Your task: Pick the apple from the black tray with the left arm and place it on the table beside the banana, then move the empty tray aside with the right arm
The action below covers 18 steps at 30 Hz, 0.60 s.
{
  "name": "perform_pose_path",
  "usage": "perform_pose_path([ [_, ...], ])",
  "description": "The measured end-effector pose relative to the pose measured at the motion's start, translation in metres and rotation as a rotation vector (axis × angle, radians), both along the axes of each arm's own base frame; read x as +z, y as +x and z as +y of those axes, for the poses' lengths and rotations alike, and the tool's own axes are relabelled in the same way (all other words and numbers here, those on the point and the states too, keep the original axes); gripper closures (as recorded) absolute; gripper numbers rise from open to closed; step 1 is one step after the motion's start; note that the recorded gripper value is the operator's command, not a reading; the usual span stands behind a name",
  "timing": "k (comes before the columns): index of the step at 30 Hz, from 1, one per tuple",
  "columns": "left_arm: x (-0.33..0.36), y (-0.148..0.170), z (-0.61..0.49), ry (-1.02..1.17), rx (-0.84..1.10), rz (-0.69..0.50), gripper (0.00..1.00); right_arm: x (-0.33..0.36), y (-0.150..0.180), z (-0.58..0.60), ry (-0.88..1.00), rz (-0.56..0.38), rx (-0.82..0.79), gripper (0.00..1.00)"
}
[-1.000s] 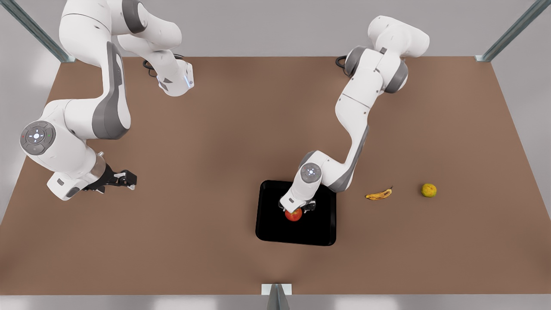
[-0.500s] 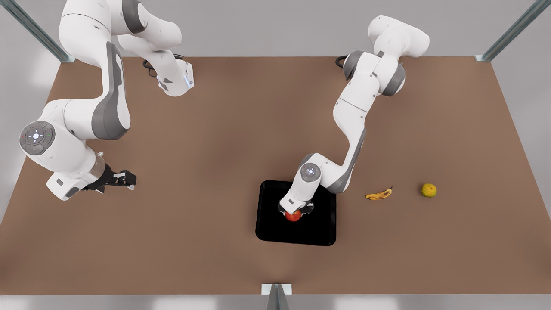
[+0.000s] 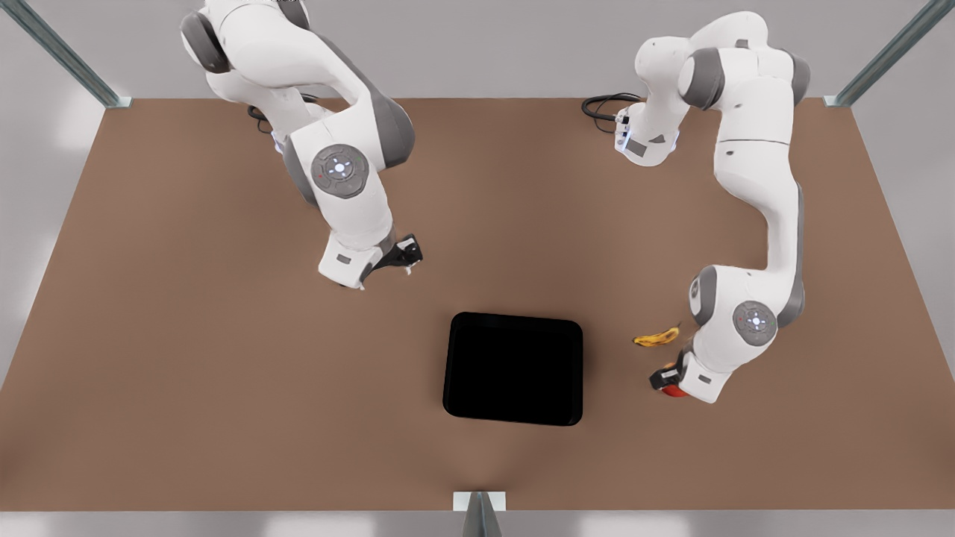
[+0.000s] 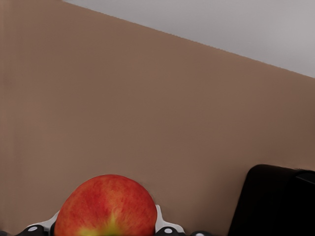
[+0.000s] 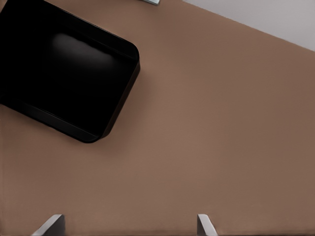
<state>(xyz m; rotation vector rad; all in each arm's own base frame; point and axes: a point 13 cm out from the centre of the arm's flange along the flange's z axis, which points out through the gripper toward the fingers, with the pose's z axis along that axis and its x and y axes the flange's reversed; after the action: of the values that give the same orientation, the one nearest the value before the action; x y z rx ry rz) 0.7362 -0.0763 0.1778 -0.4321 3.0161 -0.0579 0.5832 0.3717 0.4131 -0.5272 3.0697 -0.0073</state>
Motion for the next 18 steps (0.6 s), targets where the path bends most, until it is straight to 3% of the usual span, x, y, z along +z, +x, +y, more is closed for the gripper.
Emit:
perform_pose_path([
  [2,-0.031,-0.006,0.041,0.005,-0.007,0.05,0.31,-0.038,0.006,0.027,0.037,0.018,-0.093,0.0],
  [5,-0.072,-0.016,0.065,0.023,-0.074,0.107,0.29,-0.098,0.054,0.041,0.105,0.008,-0.296,0.0],
  [6,-0.081,-0.019,0.069,0.031,-0.102,0.119,0.0,-0.11,0.069,0.044,0.137,0.0,-0.358,0.0],
  [9,-0.09,-0.022,0.073,0.041,-0.18,0.133,0.0,-0.149,0.084,0.069,0.204,0.003,-0.486,0.0],
  [12,-0.09,-0.02,0.074,0.047,-0.245,0.131,0.0,-0.164,0.068,0.11,0.265,0.027,-0.543,0.0],
  [15,0.012,0.028,0.05,0.046,-0.293,0.0,0.0,-0.199,0.051,0.125,0.254,0.027,-0.58,0.01],
  [17,0.123,0.03,0.023,0.015,-0.309,-0.088,0.0,-0.204,0.057,0.123,0.265,0.007,-0.617,0.01],
  [18,0.173,0.016,0.014,0.005,-0.319,-0.108,0.0,-0.206,0.063,0.117,0.269,-0.003,-0.637,0.01],
])
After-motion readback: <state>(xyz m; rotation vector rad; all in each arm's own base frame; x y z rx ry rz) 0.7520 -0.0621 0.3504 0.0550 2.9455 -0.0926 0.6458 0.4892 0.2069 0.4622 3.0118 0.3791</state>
